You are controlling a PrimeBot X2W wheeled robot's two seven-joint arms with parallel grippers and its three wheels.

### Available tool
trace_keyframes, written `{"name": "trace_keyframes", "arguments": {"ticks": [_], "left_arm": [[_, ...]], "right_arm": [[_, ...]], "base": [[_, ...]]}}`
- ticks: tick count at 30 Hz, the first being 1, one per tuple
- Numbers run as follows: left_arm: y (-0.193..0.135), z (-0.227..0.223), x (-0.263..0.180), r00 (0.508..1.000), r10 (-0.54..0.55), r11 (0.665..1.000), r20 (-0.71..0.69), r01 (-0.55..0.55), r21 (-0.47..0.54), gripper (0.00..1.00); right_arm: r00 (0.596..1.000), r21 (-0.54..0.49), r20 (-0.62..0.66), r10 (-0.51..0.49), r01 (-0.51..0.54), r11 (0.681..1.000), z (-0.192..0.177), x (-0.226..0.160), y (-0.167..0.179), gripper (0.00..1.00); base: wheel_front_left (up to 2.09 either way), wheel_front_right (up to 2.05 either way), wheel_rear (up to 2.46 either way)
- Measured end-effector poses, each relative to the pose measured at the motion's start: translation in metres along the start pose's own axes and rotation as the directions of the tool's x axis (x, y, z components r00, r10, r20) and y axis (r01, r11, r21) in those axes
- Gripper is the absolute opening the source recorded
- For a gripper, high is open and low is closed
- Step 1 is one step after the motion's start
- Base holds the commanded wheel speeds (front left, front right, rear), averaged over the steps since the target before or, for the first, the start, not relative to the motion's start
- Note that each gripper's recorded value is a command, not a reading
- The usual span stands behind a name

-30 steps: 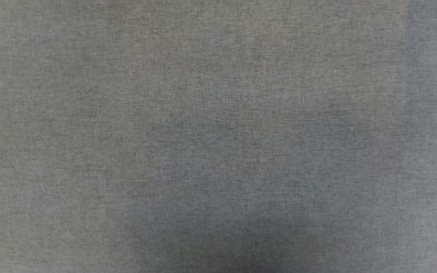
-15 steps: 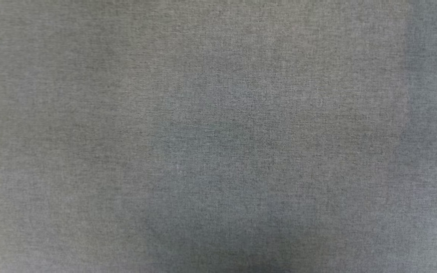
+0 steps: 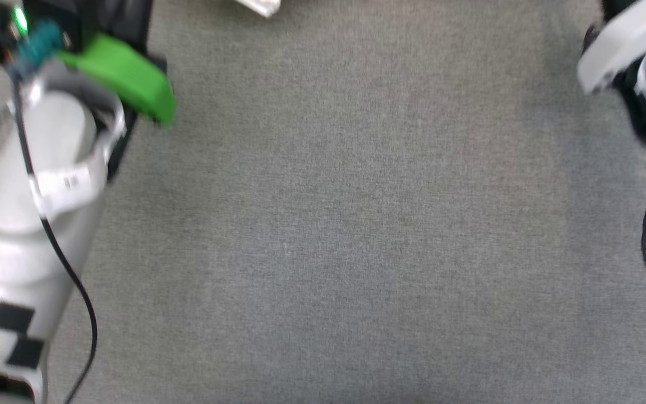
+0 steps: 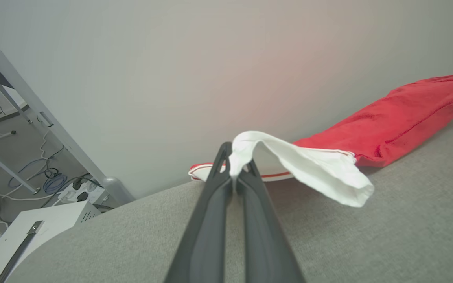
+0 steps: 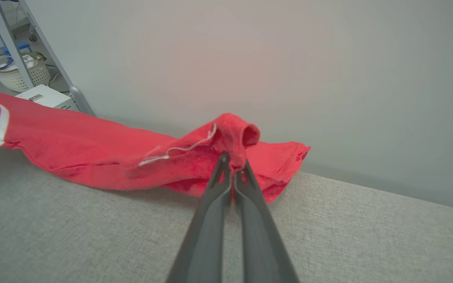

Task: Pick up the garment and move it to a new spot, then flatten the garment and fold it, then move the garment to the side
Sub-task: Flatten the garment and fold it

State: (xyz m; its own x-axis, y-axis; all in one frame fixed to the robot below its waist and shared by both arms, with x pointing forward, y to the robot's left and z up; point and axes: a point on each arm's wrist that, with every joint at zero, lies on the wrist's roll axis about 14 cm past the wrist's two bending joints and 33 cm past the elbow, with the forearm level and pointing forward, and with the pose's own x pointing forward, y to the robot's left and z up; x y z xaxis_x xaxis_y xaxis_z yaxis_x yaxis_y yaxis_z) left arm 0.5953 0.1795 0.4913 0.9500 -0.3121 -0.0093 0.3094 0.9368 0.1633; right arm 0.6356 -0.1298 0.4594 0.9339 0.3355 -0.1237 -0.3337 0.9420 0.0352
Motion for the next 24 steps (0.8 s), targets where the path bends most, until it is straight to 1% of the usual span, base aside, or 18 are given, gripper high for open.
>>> {"name": "trace_keyframes", "arguments": {"ticks": [2, 6, 10, 14, 19, 24], "left_arm": [[-0.002, -0.014, -0.024, 0.999, 0.018, 0.999, -0.049, -0.019, -0.028, 0.00], [-0.001, -0.026, -0.063, 0.993, 0.052, 0.997, -0.105, -0.058, -0.047, 0.00], [0.001, -0.034, -0.102, 0.984, 0.089, 0.992, -0.156, -0.102, -0.075, 0.00], [0.003, -0.038, -0.141, 0.972, 0.117, 0.987, -0.205, -0.136, -0.081, 0.00], [-0.007, -0.036, -0.183, 0.961, 0.100, 0.986, -0.259, -0.130, -0.101, 0.00], [-0.024, -0.031, -0.214, 0.952, 0.066, 0.988, -0.298, -0.104, -0.113, 0.00]], "right_arm": [[0.999, 0.029, -0.046, 0.013, -0.012, 0.999, -0.012, -0.016, 0.007, 0.00], [0.992, 0.060, -0.115, 0.044, -0.037, 0.998, -0.028, -0.046, 0.019, 0.00], [0.991, 0.115, -0.120, 0.054, -0.041, 0.993, -0.026, -0.070, 0.025, 0.00], [0.989, 0.145, -0.132, 0.072, -0.053, 0.988, -0.026, -0.090, 0.035, 0.00], [0.986, 0.189, -0.144, 0.078, -0.050, 0.981, -0.028, -0.112, 0.042, 0.00], [0.979, 0.240, -0.187, 0.081, -0.034, 0.970, -0.038, -0.136, 0.048, 0.00]], "base": [[0.00, 0.00, 0.00], [0.00, 0.00, 0.00], [0.00, 0.00, 0.00], [0.00, 0.00, 0.00], [0.00, 0.00, 0.00], [0.00, 0.00, 0.00]]}}
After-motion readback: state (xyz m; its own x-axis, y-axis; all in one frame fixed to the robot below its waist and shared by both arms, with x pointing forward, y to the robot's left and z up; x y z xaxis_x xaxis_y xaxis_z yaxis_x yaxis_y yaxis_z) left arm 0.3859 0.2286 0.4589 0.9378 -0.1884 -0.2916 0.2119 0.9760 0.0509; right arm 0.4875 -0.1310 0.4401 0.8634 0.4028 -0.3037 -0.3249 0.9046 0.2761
